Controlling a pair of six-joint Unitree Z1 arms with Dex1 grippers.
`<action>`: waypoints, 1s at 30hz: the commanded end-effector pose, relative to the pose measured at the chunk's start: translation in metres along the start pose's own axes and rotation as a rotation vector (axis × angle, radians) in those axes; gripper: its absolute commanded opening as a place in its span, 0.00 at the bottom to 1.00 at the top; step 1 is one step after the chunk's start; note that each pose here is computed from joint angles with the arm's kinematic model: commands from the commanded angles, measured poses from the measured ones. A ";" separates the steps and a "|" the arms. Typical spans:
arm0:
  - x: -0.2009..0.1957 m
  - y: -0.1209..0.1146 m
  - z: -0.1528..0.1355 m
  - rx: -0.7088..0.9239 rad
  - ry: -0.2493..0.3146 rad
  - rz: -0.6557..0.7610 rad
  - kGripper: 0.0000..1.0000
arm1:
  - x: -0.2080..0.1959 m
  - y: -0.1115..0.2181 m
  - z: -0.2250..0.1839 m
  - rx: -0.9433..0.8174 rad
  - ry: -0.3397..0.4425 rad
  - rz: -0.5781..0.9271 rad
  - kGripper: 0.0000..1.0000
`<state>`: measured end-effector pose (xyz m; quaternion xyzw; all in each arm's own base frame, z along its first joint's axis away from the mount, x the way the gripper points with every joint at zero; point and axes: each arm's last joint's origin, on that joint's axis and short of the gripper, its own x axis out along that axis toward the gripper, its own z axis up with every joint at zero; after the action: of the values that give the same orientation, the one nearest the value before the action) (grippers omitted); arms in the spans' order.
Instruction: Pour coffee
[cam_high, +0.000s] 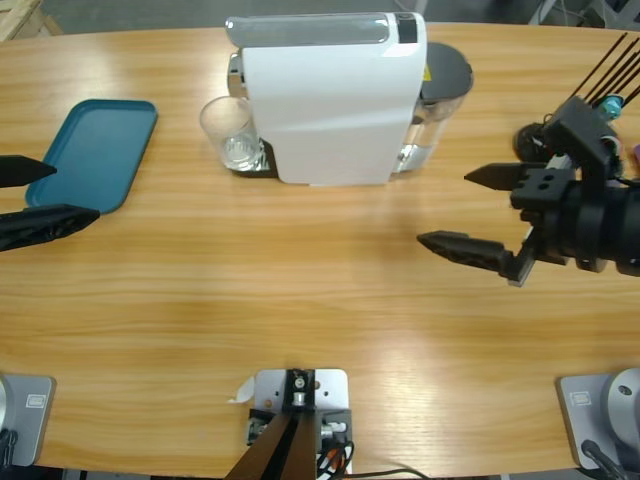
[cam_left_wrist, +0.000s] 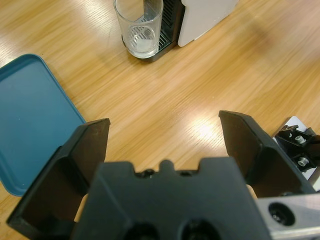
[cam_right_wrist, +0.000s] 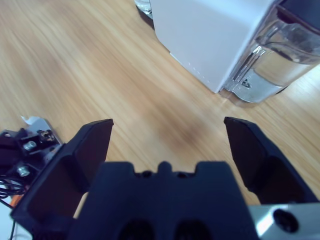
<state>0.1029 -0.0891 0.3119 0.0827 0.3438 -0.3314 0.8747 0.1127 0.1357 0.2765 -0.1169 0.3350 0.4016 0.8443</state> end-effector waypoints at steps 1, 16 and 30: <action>0.013 0.000 -0.008 0.011 0.055 -0.010 0.95 | 0.019 0.000 -0.011 -0.016 0.083 0.003 0.99; 0.014 0.000 -0.008 0.010 0.057 -0.010 0.95 | 0.019 -0.002 -0.014 -0.018 0.086 -0.041 0.99; 0.015 0.000 -0.007 0.010 0.057 -0.010 0.95 | 0.025 -0.002 -0.014 -0.017 0.109 -0.045 0.99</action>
<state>0.1047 -0.0905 0.3118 0.0822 0.3427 -0.3317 0.8751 0.1187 0.1409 0.2627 -0.1334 0.3569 0.3863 0.8400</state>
